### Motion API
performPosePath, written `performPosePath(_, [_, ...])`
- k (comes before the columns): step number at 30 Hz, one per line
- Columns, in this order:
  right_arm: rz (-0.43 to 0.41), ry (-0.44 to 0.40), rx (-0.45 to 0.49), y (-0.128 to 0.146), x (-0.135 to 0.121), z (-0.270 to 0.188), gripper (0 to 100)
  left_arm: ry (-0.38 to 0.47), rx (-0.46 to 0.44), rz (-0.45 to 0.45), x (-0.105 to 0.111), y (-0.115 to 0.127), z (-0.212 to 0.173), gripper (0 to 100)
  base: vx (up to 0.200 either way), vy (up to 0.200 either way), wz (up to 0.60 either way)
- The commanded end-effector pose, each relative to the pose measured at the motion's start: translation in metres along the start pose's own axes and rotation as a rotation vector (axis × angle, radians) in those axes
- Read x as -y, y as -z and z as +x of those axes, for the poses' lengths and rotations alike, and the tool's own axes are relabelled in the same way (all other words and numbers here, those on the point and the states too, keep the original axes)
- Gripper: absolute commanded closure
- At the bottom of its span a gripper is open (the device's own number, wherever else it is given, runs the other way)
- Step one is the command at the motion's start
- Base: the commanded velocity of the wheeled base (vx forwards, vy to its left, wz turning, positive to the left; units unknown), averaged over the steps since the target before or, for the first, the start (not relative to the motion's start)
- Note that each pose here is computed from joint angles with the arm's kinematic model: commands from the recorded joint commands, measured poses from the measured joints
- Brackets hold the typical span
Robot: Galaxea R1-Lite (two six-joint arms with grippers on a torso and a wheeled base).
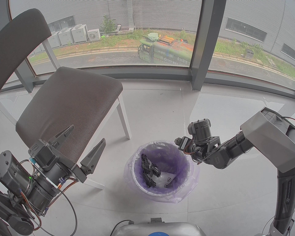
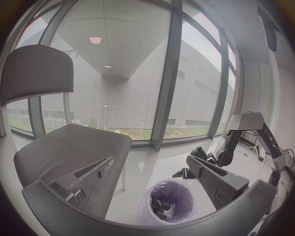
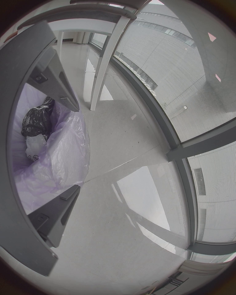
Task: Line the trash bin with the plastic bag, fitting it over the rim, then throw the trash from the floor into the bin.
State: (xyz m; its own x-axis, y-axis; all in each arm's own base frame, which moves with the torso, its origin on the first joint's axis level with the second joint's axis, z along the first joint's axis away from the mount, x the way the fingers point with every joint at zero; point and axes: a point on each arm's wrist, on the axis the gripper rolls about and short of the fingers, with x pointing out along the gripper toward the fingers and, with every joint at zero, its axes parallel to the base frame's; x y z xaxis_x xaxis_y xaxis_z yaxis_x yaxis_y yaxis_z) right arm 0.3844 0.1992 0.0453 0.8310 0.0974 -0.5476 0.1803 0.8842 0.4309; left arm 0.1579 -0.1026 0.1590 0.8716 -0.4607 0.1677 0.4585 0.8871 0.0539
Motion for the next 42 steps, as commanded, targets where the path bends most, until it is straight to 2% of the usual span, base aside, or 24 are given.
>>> performPosePath(1, [-0.011, 0.017, 0.003, 0.007, -0.003, 0.014, 0, -0.003, 0.016, -0.003, 0.000, -0.001, 0.000, 0, 0.000, 0.000, 0.00])
performPosePath(6, [-0.012, 0.043, 0.007, 0.003, -0.005, 0.022, 0, -0.004, 0.014, -0.002, -0.001, -0.001, 0.000, 0, 0.000, 0.000, 0.00])
performPosePath(38, [-0.065, 0.044, 0.030, -0.003, -0.007, 0.041, 0, -0.004, 0.013, -0.004, 0.000, -0.001, 0.001, 0, 0.000, 0.000, 0.00])
performPosePath(39, [-0.069, 0.044, 0.030, -0.003, -0.007, 0.041, 100, -0.004, 0.013, -0.004, 0.000, -0.001, 0.001, 0, 0.000, 0.000, 0.00])
performPosePath(42, [-0.071, 0.042, 0.032, -0.004, -0.007, 0.040, 100, -0.002, 0.015, -0.004, 0.000, -0.001, 0.000, 0, 0.000, 0.000, 0.00])
